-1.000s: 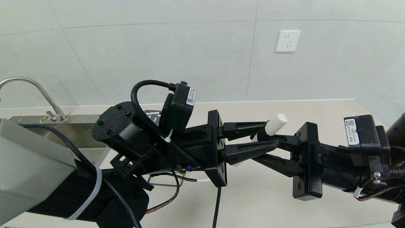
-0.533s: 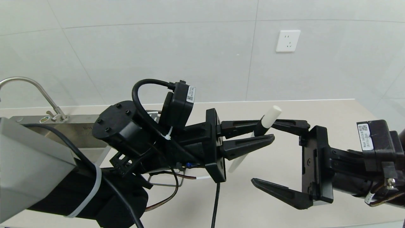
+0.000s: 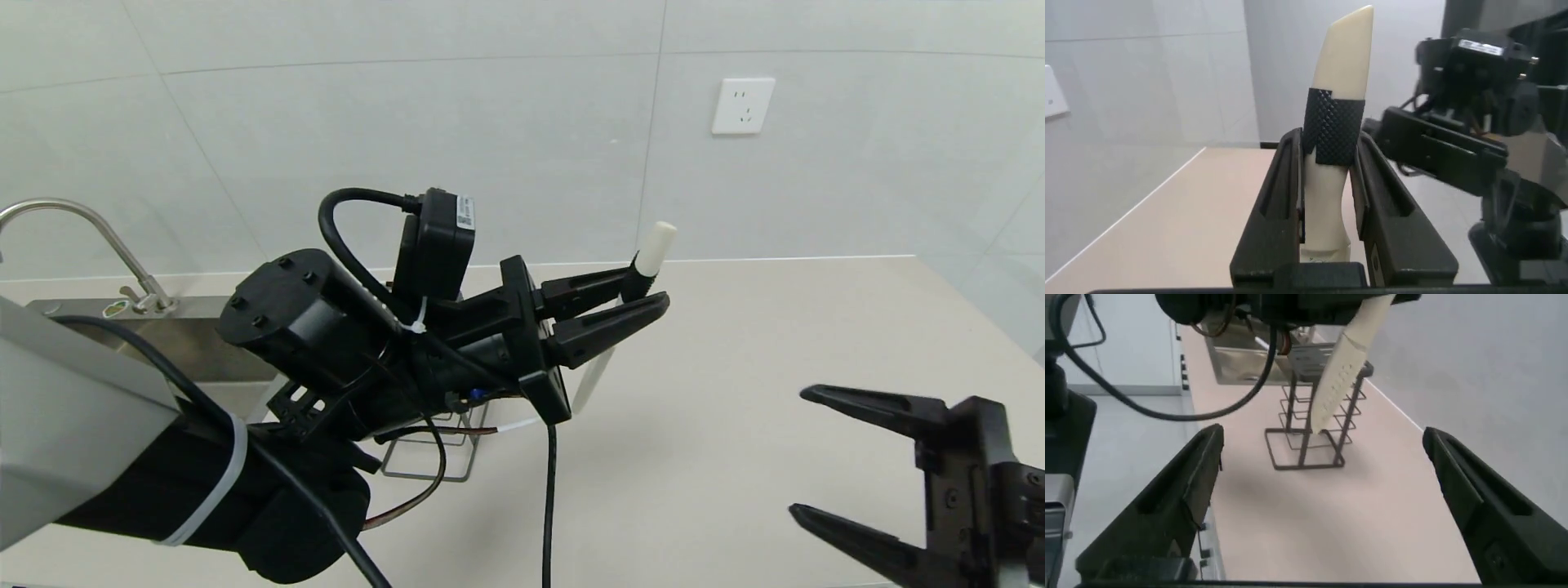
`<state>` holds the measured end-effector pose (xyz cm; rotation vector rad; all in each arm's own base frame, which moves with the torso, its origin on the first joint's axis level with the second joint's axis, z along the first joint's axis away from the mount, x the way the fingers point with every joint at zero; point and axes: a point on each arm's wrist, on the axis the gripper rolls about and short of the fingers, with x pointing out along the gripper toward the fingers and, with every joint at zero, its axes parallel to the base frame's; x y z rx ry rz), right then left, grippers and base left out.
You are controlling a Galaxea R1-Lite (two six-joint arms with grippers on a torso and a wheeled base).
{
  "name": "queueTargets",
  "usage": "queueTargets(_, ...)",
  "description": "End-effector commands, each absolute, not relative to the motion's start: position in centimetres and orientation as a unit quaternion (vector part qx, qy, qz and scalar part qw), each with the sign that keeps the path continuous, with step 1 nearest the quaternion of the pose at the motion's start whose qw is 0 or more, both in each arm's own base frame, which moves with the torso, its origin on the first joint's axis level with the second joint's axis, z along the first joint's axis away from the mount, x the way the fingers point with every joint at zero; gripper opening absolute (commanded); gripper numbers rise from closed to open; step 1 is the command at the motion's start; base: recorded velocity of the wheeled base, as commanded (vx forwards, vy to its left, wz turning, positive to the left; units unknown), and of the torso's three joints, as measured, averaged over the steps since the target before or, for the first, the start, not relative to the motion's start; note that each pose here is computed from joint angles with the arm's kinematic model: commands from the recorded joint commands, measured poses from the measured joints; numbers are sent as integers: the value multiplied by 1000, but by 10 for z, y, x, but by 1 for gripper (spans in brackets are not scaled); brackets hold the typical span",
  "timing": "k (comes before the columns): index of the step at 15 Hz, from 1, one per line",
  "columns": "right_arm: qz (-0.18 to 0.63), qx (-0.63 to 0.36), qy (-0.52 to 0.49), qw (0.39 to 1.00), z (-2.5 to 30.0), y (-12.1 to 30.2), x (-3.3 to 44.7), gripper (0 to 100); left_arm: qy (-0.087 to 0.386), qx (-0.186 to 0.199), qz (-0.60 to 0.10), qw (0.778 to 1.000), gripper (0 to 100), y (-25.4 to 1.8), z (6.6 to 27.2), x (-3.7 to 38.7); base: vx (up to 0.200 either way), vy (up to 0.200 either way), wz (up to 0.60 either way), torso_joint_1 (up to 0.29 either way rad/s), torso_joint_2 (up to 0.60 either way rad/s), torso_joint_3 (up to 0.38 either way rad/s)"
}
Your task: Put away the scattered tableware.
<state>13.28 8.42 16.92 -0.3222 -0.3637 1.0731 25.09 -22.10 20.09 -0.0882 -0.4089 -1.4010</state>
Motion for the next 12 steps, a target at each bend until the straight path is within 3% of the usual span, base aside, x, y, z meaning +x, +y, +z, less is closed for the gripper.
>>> queueTargets(1,437,-165,-196,862,169,49,100,0,-197,-39,-632,748,0,-219,205,251,0,0,0,0,0,0)
queueTargets(7,260,-162,-306,901,187,14,25,0,-227,-37,-578,783,0,-197,222,258,0,0,0,0,0,0)
queueTargets(12,238,-150,-251,926,135,7,-25,0,-231,-36,-577,783,0,-196,224,256,0,0,0,0,0,0)
